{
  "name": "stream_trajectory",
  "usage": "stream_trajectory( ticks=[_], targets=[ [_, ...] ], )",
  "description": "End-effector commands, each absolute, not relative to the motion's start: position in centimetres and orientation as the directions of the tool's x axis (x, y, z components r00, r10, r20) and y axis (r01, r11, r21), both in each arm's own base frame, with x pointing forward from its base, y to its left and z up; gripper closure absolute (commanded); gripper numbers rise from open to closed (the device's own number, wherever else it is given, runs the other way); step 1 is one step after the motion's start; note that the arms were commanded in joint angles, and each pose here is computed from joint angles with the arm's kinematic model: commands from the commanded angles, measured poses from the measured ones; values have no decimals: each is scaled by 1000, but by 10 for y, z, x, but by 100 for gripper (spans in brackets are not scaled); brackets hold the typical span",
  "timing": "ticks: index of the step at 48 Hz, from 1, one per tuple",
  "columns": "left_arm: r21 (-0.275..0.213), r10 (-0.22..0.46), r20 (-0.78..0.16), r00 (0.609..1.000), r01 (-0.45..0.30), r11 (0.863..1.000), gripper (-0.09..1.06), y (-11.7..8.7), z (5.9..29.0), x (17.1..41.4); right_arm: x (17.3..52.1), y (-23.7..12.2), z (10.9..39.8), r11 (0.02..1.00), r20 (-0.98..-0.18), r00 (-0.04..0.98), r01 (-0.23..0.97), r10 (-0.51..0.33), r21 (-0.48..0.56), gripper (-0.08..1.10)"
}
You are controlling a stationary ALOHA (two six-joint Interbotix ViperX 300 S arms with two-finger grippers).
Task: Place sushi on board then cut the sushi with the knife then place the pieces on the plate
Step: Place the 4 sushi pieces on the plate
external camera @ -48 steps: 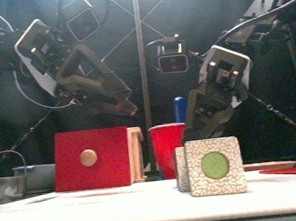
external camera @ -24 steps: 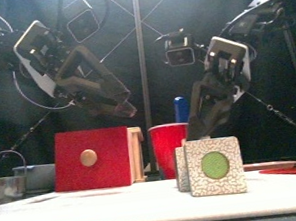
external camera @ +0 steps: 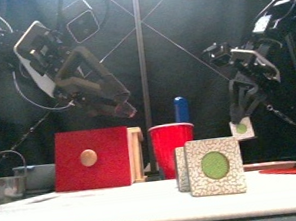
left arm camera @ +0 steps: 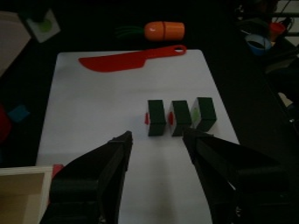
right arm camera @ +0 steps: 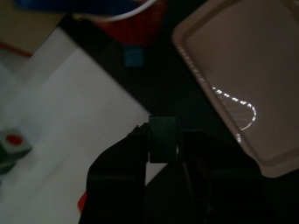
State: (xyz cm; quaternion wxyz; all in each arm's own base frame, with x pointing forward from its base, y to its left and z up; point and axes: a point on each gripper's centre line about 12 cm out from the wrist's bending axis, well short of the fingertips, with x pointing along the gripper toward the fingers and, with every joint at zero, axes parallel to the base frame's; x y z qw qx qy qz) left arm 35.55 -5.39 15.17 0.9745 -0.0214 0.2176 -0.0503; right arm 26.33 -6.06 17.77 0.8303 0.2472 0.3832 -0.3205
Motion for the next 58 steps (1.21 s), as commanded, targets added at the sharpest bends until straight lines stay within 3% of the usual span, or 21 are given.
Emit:
stream_trajectory(
  ticks=[1, 9, 20, 38, 51, 58],
  targets=[
    [-65, -107, -393, 913, 88, 994, 11, -54, 162, 358, 261, -99, 182, 560, -786, 468, 806, -404, 192, 46],
    [-64, -108, -393, 913, 90, 994, 11, -54, 161, 359, 267, -150, 175, 427, -782, 434, 872, -448, 240, 46],
    [-64, -107, -400, 910, 89, 994, 11, -54, 159, 358, 298, -185, 154, 324, -793, 442, 889, -418, 324, 46],
    [-64, -107, -397, 912, 89, 994, 11, -53, 160, 356, 323, -201, 138, 337, -806, 421, 895, -416, 294, 44],
    [-66, -107, -401, 910, 88, 994, 11, -53, 159, 354, 321, -198, 139, 343, -809, 413, 896, -417, 281, 24],
    [-68, -106, -403, 909, 85, 994, 11, -53, 159, 354, 314, -194, 144, 346, -816, 395, 902, -422, 257, 21]
  ],
)
